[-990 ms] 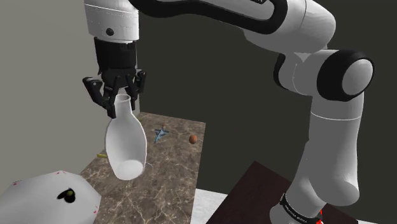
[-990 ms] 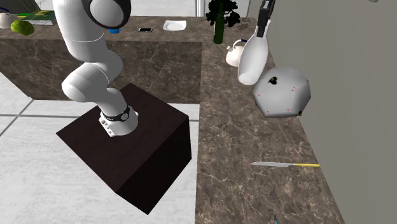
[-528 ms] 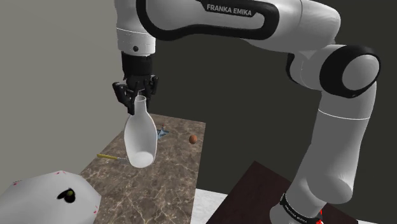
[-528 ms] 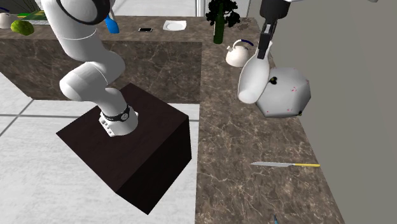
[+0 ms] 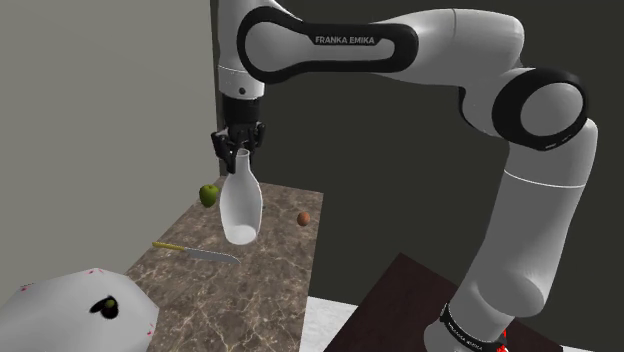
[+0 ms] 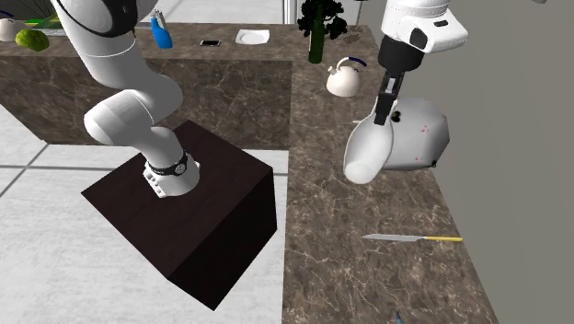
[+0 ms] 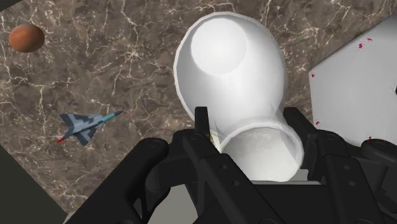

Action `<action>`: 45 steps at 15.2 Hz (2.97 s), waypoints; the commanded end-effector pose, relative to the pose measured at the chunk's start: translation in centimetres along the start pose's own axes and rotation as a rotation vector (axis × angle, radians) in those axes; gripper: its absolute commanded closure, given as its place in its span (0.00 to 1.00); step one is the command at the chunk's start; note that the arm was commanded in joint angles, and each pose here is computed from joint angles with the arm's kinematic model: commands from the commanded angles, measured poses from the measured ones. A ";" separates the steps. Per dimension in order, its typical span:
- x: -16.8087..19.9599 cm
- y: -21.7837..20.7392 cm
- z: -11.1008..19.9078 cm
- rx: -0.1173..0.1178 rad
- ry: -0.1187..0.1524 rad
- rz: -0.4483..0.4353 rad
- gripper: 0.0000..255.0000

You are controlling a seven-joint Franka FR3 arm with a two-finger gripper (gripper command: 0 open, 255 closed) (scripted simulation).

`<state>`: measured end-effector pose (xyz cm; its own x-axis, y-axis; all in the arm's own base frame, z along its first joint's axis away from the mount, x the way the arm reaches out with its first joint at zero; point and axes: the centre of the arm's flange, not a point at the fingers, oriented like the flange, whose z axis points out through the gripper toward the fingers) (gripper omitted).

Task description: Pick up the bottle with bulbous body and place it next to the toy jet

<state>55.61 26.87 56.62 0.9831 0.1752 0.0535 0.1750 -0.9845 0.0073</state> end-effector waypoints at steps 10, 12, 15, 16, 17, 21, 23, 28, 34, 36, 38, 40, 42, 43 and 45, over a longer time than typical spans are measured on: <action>4.4 12.9 5.6 0.000 0.001 -0.001 1.00; 5.2 15.2 6.6 0.000 0.001 -0.001 1.00; 6.4 18.7 8.1 0.000 0.001 -0.001 1.00; 6.8 19.9 8.6 0.000 0.001 -0.001 1.00; 7.2 21.0 9.1 0.000 0.001 -0.001 1.00; 8.8 25.6 11.0 0.000 0.001 -0.001 1.00; 9.6 28.0 12.0 0.000 0.001 -0.001 1.00; 10.5 30.7 14.8 0.000 0.001 -0.001 1.00; 10.3 30.7 18.0 0.000 0.001 -0.001 1.00; 10.2 30.7 19.0 0.000 0.001 -0.001 1.00; 10.2 30.7 20.1 0.000 0.001 -0.001 1.00; 10.1 30.7 21.2 0.000 0.001 -0.001 1.00; 10.1 30.7 22.2 0.000 0.001 -0.001 1.00; 10.0 30.7 22.7 0.000 0.001 -0.001 1.00; 10.0 30.7 23.8 0.000 0.001 -0.001 1.00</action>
<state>71.98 -1.44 34.14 0.9829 0.1760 0.0533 0.1759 -0.9844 0.0070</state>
